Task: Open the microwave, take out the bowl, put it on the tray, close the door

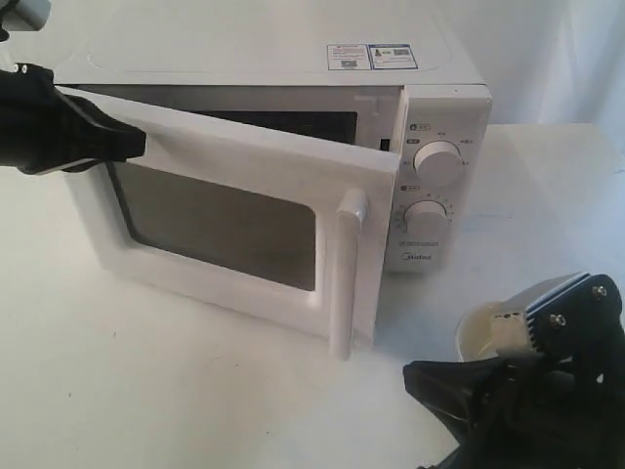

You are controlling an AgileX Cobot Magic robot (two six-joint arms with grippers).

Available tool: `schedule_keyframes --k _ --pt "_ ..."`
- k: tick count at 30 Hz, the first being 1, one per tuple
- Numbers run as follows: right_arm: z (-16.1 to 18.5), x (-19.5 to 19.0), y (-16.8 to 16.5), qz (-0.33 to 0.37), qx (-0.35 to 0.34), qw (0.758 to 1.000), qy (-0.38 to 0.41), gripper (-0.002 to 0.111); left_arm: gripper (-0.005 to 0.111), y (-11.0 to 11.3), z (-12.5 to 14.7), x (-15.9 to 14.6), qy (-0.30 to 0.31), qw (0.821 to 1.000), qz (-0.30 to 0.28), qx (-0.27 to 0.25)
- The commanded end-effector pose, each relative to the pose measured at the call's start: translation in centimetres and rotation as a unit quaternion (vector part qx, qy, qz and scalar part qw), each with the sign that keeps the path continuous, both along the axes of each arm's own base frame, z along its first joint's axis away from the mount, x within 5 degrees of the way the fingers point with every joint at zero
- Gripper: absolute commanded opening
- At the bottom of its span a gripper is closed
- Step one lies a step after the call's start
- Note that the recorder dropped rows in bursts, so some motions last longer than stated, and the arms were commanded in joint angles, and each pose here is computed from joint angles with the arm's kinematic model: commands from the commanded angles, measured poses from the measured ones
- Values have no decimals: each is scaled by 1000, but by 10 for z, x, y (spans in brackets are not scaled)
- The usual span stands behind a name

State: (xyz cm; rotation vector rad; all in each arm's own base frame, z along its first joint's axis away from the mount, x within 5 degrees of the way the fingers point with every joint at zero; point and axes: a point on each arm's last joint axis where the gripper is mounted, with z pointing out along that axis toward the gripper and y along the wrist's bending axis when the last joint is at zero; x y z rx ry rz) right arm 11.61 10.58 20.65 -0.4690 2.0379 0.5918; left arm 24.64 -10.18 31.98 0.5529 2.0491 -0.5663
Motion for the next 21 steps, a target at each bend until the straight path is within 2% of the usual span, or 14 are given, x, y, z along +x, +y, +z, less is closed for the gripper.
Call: schedule_keyframes --k 1,3,6,8,10,12,15,16,18,21 --pt "8 5 -2 -19 19 998 -54 0 0 -1 -4 8 2 1000 12 -1" --pt "14 8 -3 -23 23 995 -94 0 0 -2 -2 5 7 1000 4 -8" --pt "26 7 3 29 -5 981 -190 0 0 0 7 -2 -11 1000 4 -11" --pt "33 8 7 47 -3 976 -213 0 0 -1 11 -8 -13 1000 -7 -14" --pt "40 6 13 68 14 973 -220 0 0 -1 16 -14 -16 1000 -17 -17" --pt "44 -3 23 123 38 967 -221 0 0 1 19 -21 -23 999 -18 -19" --pt "51 -24 42 224 113 941 -225 0 0 6 21 -33 -41 999 -6 -21" --pt "53 -26 47 235 130 936 -228 0 0 8 21 -38 -42 999 -4 -25" --pt "54 -24 54 237 122 935 -234 0 0 10 21 -48 -42 998 -1 -38" --pt "50 -8 68 208 85 949 -221 0 0 14 18 -62 -46 998 4 -47"
